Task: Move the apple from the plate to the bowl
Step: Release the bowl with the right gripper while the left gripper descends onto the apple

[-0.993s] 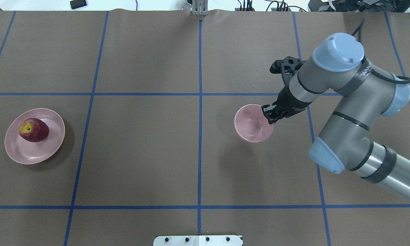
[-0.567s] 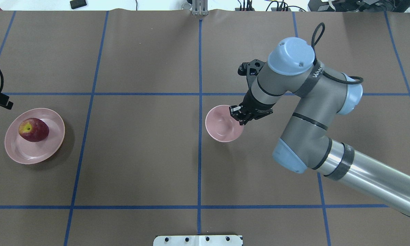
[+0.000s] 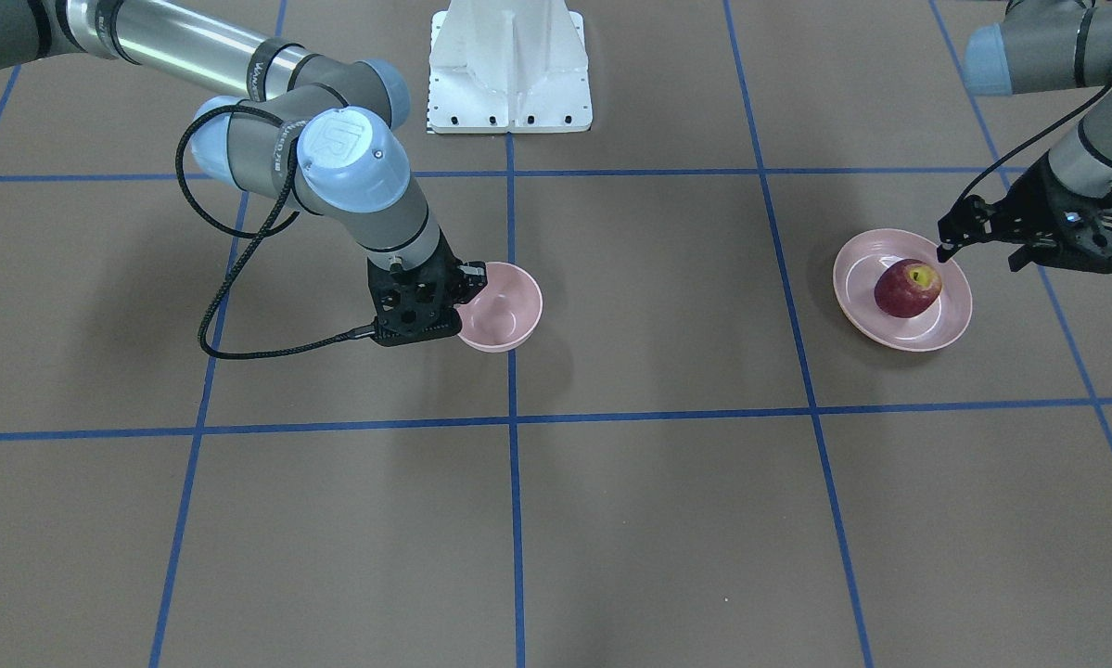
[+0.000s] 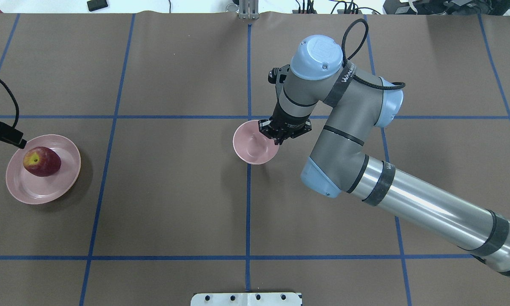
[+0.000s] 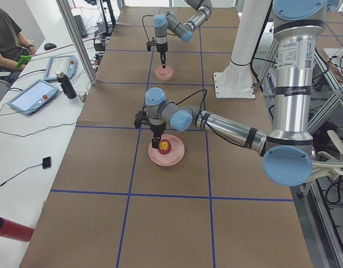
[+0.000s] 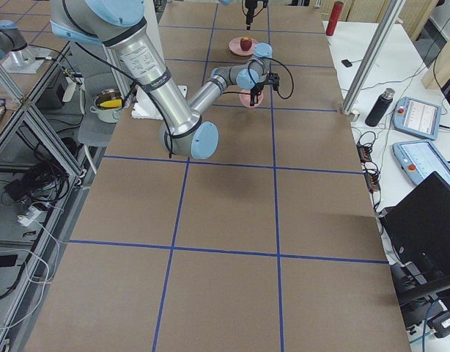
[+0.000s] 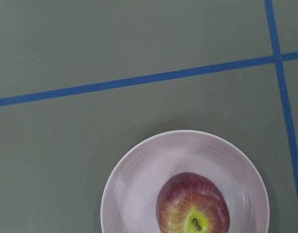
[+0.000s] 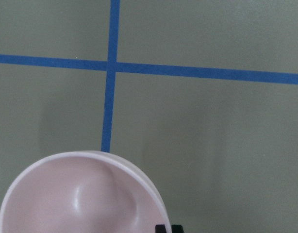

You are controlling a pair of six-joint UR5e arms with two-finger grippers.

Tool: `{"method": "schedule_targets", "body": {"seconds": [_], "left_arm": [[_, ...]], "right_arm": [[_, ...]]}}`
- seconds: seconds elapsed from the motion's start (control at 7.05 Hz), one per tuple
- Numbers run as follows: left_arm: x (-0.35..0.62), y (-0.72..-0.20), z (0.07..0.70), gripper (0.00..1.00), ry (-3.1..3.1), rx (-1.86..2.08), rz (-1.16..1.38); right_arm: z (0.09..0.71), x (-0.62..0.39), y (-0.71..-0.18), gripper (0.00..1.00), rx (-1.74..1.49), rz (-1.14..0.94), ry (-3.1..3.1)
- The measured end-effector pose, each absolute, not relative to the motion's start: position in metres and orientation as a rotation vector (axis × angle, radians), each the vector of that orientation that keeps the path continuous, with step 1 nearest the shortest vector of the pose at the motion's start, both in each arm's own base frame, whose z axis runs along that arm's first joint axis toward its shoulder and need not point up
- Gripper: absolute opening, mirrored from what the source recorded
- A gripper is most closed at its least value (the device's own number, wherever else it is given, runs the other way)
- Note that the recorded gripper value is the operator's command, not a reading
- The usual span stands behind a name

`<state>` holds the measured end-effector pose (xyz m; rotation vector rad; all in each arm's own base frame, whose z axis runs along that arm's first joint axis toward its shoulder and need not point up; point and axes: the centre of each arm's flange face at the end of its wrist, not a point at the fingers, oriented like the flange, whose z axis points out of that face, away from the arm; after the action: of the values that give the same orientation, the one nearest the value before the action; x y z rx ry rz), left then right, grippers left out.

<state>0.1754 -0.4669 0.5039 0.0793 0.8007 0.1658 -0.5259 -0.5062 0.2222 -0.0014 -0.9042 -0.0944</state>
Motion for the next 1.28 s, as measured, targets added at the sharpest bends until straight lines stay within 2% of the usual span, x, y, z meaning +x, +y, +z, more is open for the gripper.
{"method": "schedule_targets", "body": {"seconds": [0.57,0.71,0.99,1.13,1.28], "left_arm": [[0.198,-0.464,0.511,0.98,0.796,0.055,0.201],[0.202,-0.463,0.513,0.98,0.799,0.054,0.202],[0.217,-0.461,0.521,0.98,0.817,0.052,0.181],[0.222,-0.46,0.527,0.98,0.825,0.056,0.178],[0.224,-0.46,0.532,0.98,0.828,0.058,0.177]], "right_arm": [[0.223,-0.541,-0.519,0.0,-0.003,-0.091,-0.878],[0.225,-0.544,-0.52,0.04,-0.004,-0.091,-0.872],[0.228,-0.547,-0.521,0.3,-0.002,-0.085,-0.862],[0.226,-0.547,-0.52,0.52,-0.001,-0.082,-0.865],[0.219,-0.545,-0.519,0.8,0.003,-0.082,-0.875]]}}
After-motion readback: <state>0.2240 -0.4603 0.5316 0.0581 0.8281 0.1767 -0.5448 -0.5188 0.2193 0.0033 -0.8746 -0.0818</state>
